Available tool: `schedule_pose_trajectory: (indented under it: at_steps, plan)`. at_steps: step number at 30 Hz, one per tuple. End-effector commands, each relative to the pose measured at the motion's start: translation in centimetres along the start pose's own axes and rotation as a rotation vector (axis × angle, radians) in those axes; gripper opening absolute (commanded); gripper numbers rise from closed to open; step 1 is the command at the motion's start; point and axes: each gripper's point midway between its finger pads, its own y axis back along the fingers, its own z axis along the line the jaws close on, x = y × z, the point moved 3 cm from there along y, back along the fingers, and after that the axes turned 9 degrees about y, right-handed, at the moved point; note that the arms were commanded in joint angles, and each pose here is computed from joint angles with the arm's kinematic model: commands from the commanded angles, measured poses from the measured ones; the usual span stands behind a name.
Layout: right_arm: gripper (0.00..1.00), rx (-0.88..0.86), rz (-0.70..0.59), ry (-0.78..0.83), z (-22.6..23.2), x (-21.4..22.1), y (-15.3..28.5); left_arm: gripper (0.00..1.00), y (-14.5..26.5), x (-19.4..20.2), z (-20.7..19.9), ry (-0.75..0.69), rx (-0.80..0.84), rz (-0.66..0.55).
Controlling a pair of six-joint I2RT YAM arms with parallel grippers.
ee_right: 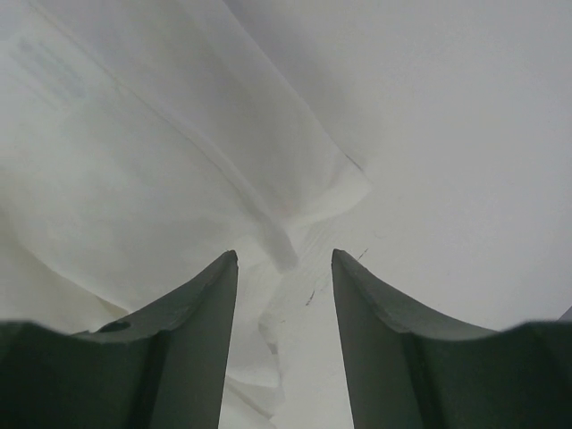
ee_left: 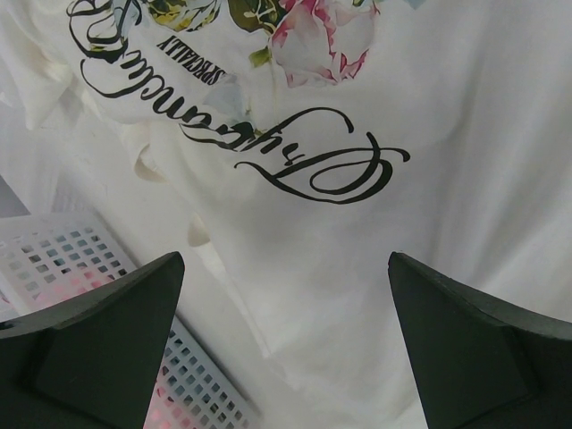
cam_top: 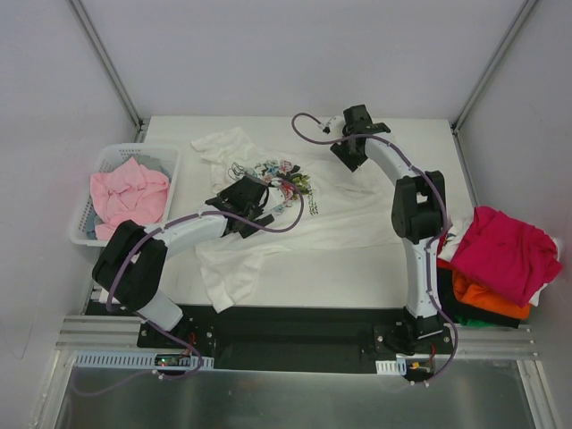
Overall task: Fold and stack the t-shirts
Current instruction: Flatten the tshirt out
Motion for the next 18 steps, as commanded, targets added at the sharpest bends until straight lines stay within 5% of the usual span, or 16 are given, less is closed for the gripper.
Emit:
schedule_pose_trajectory:
  at_steps: [1, 18]
  plan:
    - [0.48, -0.001, -0.036, -0.008, -0.4, -1.1, 0.7, 0.99, -0.2, -0.8, 0.2, 0.038, 0.006, -0.023]
    - [0.38, -0.005, 0.01, 0.019, 0.2, -0.1, -1.4, 0.99, -0.8, -0.1, 0.1, 0.06, 0.02, -0.016]
